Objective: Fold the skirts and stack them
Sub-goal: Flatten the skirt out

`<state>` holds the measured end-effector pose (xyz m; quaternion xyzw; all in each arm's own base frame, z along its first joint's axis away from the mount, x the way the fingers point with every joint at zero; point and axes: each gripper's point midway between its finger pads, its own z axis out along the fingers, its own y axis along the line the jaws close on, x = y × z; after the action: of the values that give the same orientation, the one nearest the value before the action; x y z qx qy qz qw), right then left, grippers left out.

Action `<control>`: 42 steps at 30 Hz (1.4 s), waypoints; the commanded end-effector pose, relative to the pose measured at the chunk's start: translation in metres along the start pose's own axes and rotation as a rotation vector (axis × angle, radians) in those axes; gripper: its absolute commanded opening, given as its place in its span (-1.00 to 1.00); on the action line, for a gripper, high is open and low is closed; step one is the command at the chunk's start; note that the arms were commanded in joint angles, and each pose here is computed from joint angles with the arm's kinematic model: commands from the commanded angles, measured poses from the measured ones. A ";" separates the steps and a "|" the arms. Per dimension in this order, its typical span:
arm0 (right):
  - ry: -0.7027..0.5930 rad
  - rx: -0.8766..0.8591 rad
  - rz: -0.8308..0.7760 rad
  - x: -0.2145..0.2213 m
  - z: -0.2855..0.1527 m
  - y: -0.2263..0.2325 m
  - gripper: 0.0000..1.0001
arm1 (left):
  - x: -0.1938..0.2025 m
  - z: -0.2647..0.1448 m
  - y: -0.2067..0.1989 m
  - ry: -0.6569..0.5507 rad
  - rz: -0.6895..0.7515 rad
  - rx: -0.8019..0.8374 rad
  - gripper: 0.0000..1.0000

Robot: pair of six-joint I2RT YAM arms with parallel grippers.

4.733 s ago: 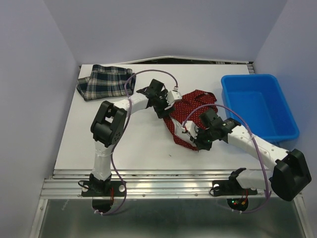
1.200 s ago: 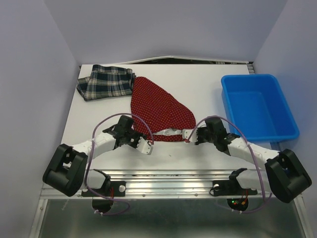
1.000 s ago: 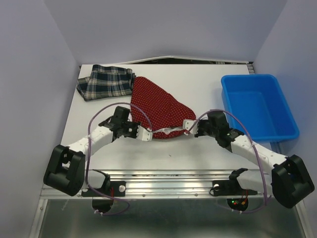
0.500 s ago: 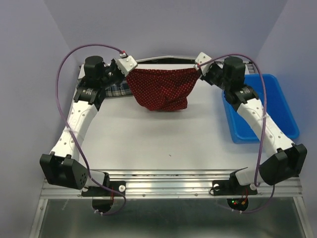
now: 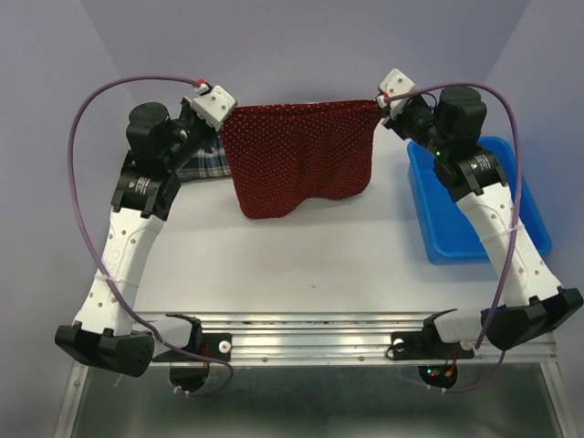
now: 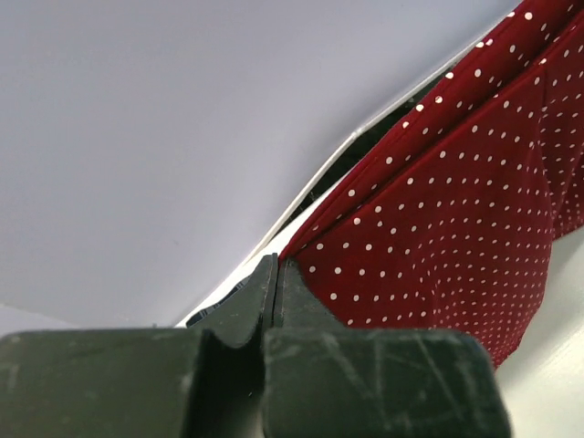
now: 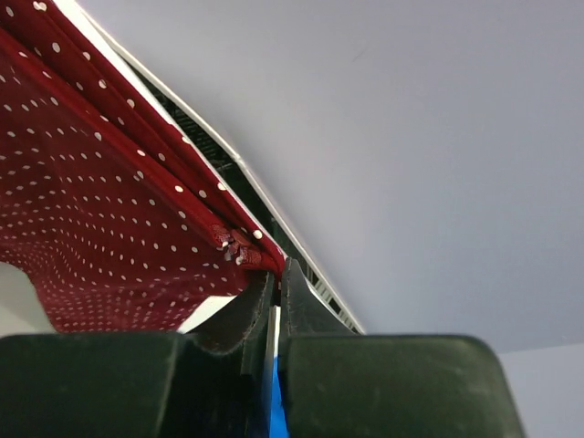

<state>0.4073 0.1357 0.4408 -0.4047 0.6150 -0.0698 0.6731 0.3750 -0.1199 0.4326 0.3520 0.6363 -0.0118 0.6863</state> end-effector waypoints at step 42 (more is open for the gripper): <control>0.018 0.003 0.325 -0.052 -0.160 0.001 -0.99 | -0.083 -0.165 -0.037 -0.168 -0.187 0.009 -1.00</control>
<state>0.2387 0.1230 0.5058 -0.3523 0.6261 0.0892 0.6899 0.1876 -0.1174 0.5020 0.3312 0.5615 -0.1315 0.7468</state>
